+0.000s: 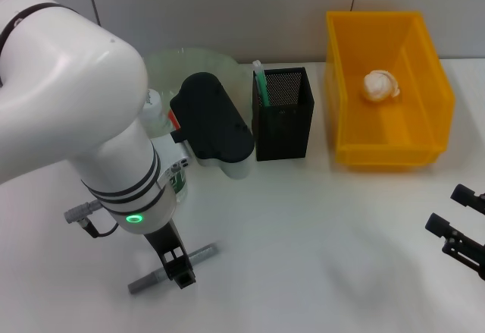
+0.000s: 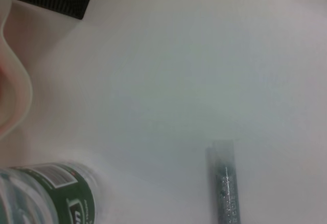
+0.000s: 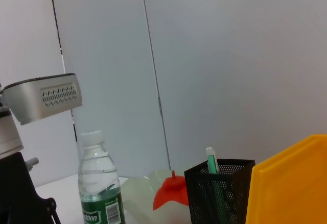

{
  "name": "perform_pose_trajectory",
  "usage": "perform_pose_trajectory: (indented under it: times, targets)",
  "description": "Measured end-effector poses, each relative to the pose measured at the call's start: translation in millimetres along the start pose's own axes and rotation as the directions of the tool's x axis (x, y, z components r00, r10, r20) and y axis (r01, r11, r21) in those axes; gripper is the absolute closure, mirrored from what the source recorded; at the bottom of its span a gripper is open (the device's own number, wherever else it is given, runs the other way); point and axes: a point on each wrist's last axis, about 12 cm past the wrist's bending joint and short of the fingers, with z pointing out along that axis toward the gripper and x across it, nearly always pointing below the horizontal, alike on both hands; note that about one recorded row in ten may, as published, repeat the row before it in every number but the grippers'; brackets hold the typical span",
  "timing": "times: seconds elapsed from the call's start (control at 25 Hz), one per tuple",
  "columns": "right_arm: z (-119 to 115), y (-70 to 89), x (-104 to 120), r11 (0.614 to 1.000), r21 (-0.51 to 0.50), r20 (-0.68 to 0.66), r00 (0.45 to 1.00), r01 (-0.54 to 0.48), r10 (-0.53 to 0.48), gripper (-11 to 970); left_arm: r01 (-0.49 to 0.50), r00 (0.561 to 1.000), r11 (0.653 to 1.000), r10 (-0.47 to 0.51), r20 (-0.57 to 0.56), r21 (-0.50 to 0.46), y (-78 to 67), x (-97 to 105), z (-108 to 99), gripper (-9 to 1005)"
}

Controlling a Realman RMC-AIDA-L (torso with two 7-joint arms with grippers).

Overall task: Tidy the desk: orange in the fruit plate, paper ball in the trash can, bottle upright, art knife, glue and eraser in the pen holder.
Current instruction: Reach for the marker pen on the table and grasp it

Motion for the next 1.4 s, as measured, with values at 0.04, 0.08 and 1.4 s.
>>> perform_pose_trajectory:
  times: [0.04,0.08,1.4]
  targets:
    - [0.0,0.2,0.2,1.0,0.0,0.0,1.0,-0.001,0.001,265,0.0,1.0,1.0,0.0,0.0,0.0,0.0,0.0,0.0,336]
    - [0.0,0.2,0.2,1.0,0.0,0.0,1.0,-0.001,0.001,265,0.0,1.0,1.0,0.0,0.0,0.0,0.0,0.0,0.0,336]
    - [1.6,0.3,0.3,1.0,-0.002,0.003,1.0,-0.002,0.002,265,0.029,0.999,0.999,-0.028,-0.024,0.025,4.3,5.5,15.7,489]
